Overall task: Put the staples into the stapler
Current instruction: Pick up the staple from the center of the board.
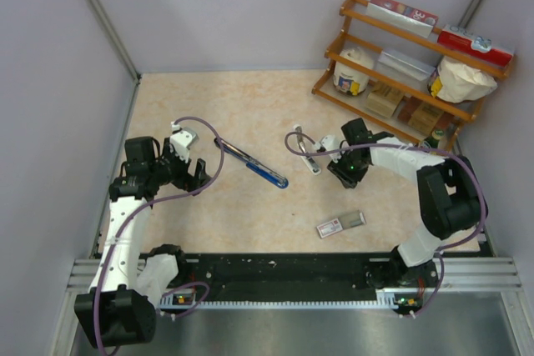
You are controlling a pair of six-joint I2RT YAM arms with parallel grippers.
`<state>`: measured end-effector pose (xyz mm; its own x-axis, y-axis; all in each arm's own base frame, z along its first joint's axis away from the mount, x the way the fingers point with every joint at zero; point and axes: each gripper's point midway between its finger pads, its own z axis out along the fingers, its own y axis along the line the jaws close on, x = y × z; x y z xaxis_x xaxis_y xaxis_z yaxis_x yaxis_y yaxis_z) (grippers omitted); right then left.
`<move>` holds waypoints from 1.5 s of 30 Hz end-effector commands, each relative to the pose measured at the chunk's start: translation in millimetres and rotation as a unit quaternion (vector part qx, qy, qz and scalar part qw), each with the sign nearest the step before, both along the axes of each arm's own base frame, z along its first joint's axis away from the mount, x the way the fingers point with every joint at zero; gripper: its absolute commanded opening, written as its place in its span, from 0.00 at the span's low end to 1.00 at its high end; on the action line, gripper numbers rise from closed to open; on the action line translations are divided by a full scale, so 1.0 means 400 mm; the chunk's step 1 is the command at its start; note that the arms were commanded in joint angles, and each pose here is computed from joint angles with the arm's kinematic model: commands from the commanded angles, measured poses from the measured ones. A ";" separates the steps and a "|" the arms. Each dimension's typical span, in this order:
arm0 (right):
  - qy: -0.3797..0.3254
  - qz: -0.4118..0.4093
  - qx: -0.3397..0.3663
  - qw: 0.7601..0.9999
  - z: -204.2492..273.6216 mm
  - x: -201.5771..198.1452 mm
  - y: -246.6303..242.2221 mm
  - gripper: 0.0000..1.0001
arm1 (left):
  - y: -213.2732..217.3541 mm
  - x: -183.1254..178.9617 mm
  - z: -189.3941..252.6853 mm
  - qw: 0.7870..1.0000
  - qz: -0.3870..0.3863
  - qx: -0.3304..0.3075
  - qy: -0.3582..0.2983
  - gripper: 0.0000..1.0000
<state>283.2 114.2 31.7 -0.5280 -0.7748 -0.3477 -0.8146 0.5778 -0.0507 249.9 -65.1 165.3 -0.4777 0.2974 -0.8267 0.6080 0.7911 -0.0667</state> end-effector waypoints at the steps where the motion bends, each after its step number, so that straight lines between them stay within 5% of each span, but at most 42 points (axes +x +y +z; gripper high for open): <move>1: 0.004 0.004 -0.020 1.000 -0.014 0.021 -0.015 0.40 | -0.007 0.005 0.012 1.000 -0.009 -0.007 -0.018 0.92; 22: -0.012 -0.001 0.000 1.000 -0.026 0.040 0.003 0.31 | -0.005 0.005 0.012 1.000 -0.008 -0.006 -0.018 0.93; 33: 0.002 -0.010 0.012 1.000 -0.040 0.032 -0.012 0.14 | -0.003 0.006 0.013 1.000 -0.006 -0.006 -0.019 0.93; 45: -0.020 -0.019 0.053 0.998 0.032 0.039 0.017 0.10 | -0.001 0.008 0.009 1.000 -0.004 -0.006 -0.016 0.93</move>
